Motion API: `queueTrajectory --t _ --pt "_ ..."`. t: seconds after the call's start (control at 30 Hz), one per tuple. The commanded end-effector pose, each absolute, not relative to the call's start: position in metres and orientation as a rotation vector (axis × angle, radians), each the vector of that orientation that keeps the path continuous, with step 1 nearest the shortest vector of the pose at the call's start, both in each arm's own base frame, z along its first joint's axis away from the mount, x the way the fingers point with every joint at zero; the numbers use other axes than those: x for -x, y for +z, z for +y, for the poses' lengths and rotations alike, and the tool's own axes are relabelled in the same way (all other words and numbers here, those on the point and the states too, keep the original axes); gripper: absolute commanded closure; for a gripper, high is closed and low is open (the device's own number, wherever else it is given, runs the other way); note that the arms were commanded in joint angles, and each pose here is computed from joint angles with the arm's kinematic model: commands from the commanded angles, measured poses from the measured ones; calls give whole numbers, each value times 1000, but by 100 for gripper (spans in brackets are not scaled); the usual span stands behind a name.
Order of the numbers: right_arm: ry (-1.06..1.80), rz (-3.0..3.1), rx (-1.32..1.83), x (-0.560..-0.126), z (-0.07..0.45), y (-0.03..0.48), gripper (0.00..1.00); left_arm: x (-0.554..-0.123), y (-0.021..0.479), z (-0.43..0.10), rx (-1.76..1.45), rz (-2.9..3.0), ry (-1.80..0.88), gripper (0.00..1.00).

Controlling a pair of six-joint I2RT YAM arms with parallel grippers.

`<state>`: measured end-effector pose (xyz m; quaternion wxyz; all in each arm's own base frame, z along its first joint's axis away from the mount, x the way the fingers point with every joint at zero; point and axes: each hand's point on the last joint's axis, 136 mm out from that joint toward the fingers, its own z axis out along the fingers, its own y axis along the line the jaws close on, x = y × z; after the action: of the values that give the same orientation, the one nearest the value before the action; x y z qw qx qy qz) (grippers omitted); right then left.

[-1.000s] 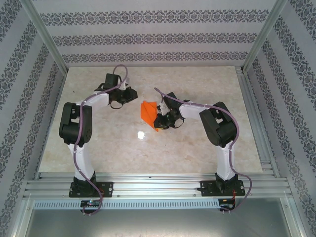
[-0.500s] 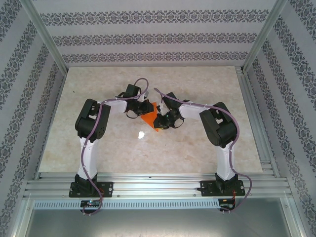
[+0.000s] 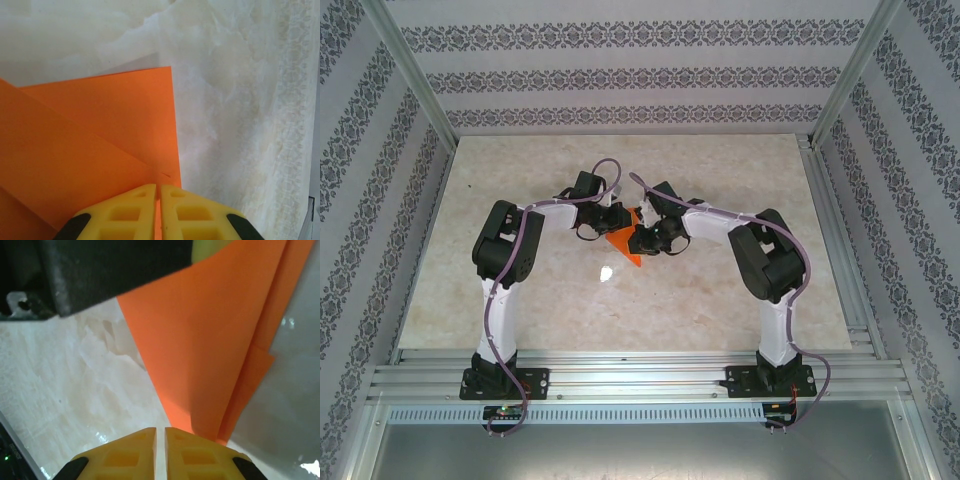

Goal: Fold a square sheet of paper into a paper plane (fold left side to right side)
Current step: Fourth fold the wing at the center of the table.

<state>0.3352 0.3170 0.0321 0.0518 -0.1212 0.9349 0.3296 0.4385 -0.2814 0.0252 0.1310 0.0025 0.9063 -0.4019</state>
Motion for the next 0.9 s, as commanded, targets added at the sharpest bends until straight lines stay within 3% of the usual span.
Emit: queueTrajectory --t 0.0,0.2,0.87 --pt "961 2816 380 -351 322 23 86 -428 -7 -270 25 2704 -1072 90" --pt "904 2897 408 -335 310 4 86 -429 -9 -268 32 2708 -1061 90" --pt "819 3197 473 -218 262 -31 86 -431 -9 -265 32 2721 -1019 91"
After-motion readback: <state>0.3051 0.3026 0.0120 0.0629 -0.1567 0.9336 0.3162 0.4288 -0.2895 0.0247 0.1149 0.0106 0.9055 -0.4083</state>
